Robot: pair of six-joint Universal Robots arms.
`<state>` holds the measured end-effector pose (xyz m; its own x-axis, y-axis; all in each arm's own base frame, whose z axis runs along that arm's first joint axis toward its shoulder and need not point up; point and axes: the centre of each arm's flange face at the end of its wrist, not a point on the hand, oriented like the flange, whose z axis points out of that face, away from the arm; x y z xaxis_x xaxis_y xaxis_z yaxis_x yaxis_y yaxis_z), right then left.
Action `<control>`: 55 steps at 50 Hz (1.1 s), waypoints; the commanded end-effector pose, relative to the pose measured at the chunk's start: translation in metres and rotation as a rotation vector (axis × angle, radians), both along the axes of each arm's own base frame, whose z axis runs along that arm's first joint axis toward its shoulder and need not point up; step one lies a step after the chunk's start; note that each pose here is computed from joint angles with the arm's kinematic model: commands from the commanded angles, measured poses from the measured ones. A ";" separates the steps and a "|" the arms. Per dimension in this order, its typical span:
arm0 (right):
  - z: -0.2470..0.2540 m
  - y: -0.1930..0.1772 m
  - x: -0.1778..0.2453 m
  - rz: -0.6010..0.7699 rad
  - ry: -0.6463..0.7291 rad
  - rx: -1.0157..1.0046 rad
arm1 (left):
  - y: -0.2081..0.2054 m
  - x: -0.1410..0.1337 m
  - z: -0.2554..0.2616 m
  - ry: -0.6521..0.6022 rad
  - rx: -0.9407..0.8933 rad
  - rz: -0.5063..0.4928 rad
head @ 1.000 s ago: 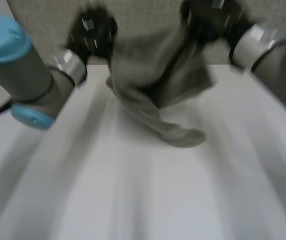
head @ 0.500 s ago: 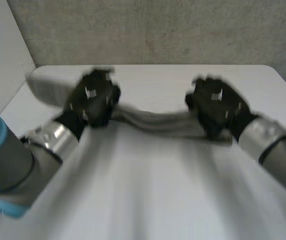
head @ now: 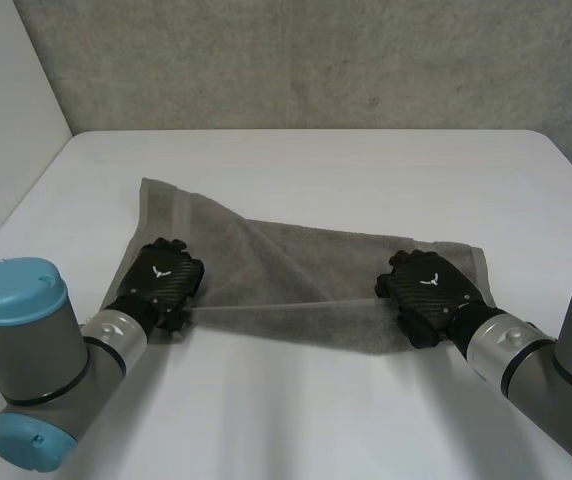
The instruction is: Fold the towel.
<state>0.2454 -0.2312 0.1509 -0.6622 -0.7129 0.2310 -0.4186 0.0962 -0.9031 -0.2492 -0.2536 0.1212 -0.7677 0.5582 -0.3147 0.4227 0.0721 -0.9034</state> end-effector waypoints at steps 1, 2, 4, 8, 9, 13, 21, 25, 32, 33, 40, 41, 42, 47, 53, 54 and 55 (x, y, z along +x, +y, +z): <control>-0.005 -0.007 -0.002 -0.057 -0.084 0.075 | 0.001 0.002 0.000 -0.018 -0.011 0.057; -0.006 -0.006 -0.002 -0.057 -0.086 0.084 | 0.001 0.002 0.001 -0.019 -0.014 0.069; -0.008 -0.006 -0.002 -0.058 -0.085 0.090 | 0.000 0.003 0.000 -0.023 -0.014 0.079; -0.007 -0.007 -0.002 -0.059 -0.090 0.094 | 0.003 -0.001 0.002 -0.023 -0.021 0.073; -0.007 -0.007 -0.002 -0.059 -0.090 0.094 | 0.006 -0.005 0.002 -0.022 -0.024 0.059; -0.002 -0.018 -0.013 -0.102 -0.098 0.074 | 0.014 -0.015 0.004 -0.015 -0.030 0.025; 0.011 -0.030 -0.031 -0.165 -0.110 0.030 | 0.021 -0.025 0.001 -0.027 -0.034 0.035; 0.010 -0.030 -0.032 -0.169 -0.109 0.038 | 0.029 -0.033 0.000 -0.027 -0.034 0.010; 0.010 -0.032 -0.033 -0.177 -0.120 0.038 | 0.040 -0.046 0.002 -0.013 -0.040 -0.033; 0.010 -0.032 -0.033 -0.177 -0.120 0.038 | 0.040 -0.046 0.002 -0.013 -0.040 -0.033; 0.013 -0.037 -0.037 -0.219 -0.184 0.073 | 0.034 -0.047 -0.007 -0.034 -0.032 0.011; 0.013 -0.037 -0.037 -0.219 -0.184 0.073 | 0.034 -0.047 -0.007 -0.034 -0.032 0.011; 0.014 -0.038 -0.038 -0.224 -0.186 0.072 | 0.032 -0.046 -0.009 -0.039 -0.032 0.027; 0.014 -0.037 -0.037 -0.210 -0.190 0.078 | 0.026 -0.043 -0.013 -0.049 -0.028 0.058; 0.014 -0.037 -0.037 -0.209 -0.191 0.082 | 0.018 -0.037 -0.015 -0.054 -0.027 0.090; 0.014 -0.036 -0.037 -0.208 -0.191 0.084 | 0.018 -0.037 -0.015 -0.054 -0.027 0.090; 0.014 -0.036 -0.037 -0.208 -0.191 0.084 | 0.015 -0.034 -0.014 -0.055 -0.030 0.106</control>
<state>0.2081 -0.2677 0.1646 -0.8236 -0.5662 0.0344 -0.2046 0.2401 -0.9489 -0.2897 -0.2309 0.1067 -0.7876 0.4930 -0.3696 0.4643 0.0805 -0.8820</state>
